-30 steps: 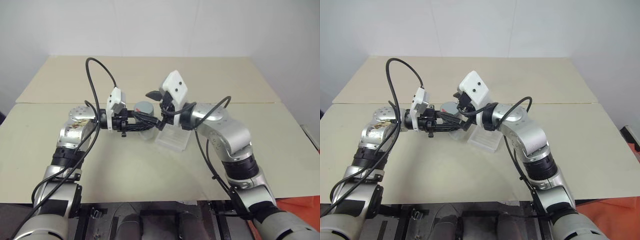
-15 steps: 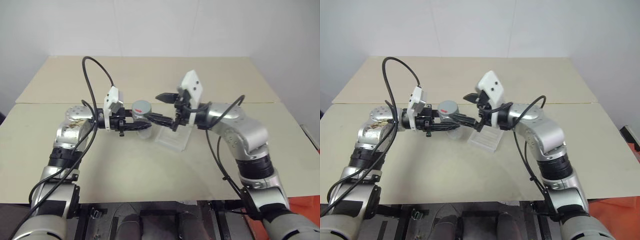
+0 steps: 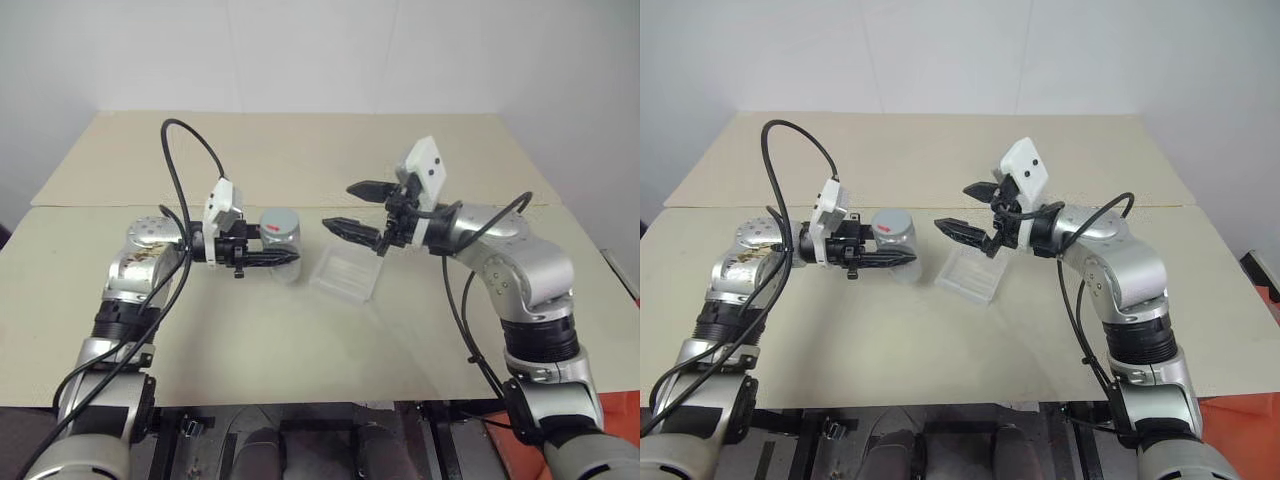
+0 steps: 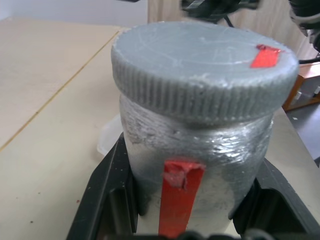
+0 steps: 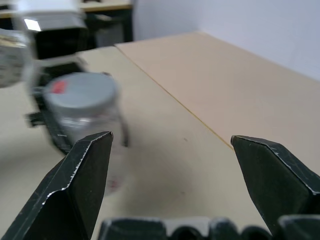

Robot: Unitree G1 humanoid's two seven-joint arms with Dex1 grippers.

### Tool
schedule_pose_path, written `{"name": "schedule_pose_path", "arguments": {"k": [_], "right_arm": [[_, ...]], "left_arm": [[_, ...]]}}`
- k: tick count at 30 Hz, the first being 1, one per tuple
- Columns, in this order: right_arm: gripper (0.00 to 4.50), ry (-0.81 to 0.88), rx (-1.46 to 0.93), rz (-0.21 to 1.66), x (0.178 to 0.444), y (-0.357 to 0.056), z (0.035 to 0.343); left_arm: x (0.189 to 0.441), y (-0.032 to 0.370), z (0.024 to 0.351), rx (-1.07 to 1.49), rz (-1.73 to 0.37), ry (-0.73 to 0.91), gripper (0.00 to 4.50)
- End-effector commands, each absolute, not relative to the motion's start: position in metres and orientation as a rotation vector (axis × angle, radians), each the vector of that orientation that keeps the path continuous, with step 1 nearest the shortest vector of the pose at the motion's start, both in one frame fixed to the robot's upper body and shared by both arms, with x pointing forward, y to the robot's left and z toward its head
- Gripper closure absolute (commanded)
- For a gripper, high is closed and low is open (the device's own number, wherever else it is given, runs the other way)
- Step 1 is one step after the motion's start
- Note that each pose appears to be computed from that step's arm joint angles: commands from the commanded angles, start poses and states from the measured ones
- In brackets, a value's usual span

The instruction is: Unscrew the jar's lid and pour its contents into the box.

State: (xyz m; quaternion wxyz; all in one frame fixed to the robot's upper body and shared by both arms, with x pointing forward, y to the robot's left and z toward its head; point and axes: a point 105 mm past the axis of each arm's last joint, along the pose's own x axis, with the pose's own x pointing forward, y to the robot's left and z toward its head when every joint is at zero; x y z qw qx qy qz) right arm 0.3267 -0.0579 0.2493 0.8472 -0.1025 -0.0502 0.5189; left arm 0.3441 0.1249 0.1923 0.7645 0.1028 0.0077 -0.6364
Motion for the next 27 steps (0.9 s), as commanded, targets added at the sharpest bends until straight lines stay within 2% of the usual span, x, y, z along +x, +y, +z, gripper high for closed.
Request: {"name": "schedule_pose_path", "arguments": {"k": [1, 6, 16, 22, 27], "right_arm": [[0.07, -0.200, -0.232, 1.186, 0.306, -0.040, 0.268], [0.07, -0.202, -0.236, 1.224, 0.303, -0.016, 0.265], [0.07, -0.196, -0.249, 1.152, 0.330, 0.007, 0.264], [0.07, -0.176, -0.246, 1.128, 0.338, 0.004, 0.258], [0.07, -0.172, -0.232, 1.085, 0.344, -0.015, 0.259]], "left_arm": [[0.345, 0.117, 0.206, 0.257, -1.399, -0.046, 2.57], [0.347, 0.113, 0.207, 0.256, -1.408, -0.055, 2.57], [0.346, 0.114, 0.208, 0.259, -1.413, -0.060, 2.57], [0.344, 0.118, 0.207, 0.260, -1.406, -0.052, 2.57], [0.342, 0.121, 0.207, 0.263, -1.401, -0.048, 2.57]]}}
